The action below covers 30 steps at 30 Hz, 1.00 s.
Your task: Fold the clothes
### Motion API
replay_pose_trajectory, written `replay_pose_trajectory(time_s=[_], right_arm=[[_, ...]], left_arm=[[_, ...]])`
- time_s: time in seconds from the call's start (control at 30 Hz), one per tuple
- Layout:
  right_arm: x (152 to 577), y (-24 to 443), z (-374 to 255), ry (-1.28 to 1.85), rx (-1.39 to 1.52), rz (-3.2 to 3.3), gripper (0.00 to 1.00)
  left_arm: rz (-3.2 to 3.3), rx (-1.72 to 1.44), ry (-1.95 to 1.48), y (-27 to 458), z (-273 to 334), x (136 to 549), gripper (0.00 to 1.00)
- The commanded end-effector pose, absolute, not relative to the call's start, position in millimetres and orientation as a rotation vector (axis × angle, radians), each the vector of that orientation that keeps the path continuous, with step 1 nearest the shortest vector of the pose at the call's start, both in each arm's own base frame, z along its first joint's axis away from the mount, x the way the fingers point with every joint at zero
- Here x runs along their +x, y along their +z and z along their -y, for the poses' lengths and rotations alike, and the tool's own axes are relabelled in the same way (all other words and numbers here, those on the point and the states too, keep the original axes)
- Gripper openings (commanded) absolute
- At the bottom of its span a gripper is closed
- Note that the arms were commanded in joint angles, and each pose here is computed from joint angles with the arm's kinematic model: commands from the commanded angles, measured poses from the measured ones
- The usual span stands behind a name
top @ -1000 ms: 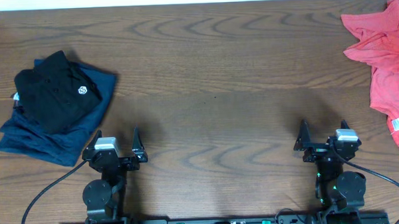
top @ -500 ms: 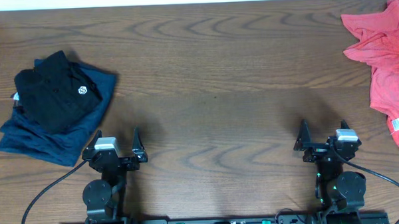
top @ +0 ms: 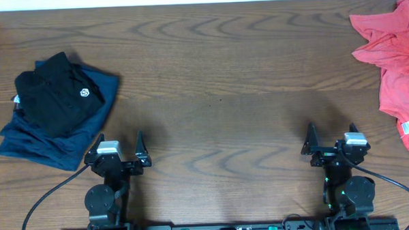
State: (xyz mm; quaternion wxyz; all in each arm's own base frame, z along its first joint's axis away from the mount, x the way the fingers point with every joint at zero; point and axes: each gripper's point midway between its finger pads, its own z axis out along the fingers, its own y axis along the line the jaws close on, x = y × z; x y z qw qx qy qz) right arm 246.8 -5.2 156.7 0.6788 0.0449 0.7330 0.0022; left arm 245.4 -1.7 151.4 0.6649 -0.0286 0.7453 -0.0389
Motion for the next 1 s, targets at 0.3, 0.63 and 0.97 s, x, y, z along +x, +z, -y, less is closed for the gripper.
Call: replay_pose_trajectory(time_s=[0.3,0.63,0.97], right_arm=[[246.9,155.4,2.0,0.015,0.089,-1.651,0.99],[245.4,159.4,17.6,-0.064,0.156,-1.672,0.99],[269.9,167.2,32.6,-0.154,0.201,-1.897,0.99]], left_arm=[[-1.734,-0.057,-0.091,135.1,3.4,244.7,0.98],[-1.703,-0.11,-0.14,154.9,3.4,243.7,0.98],[-1.904,-0.159,-0.155,168.3,3.0,263.8,0.98]])
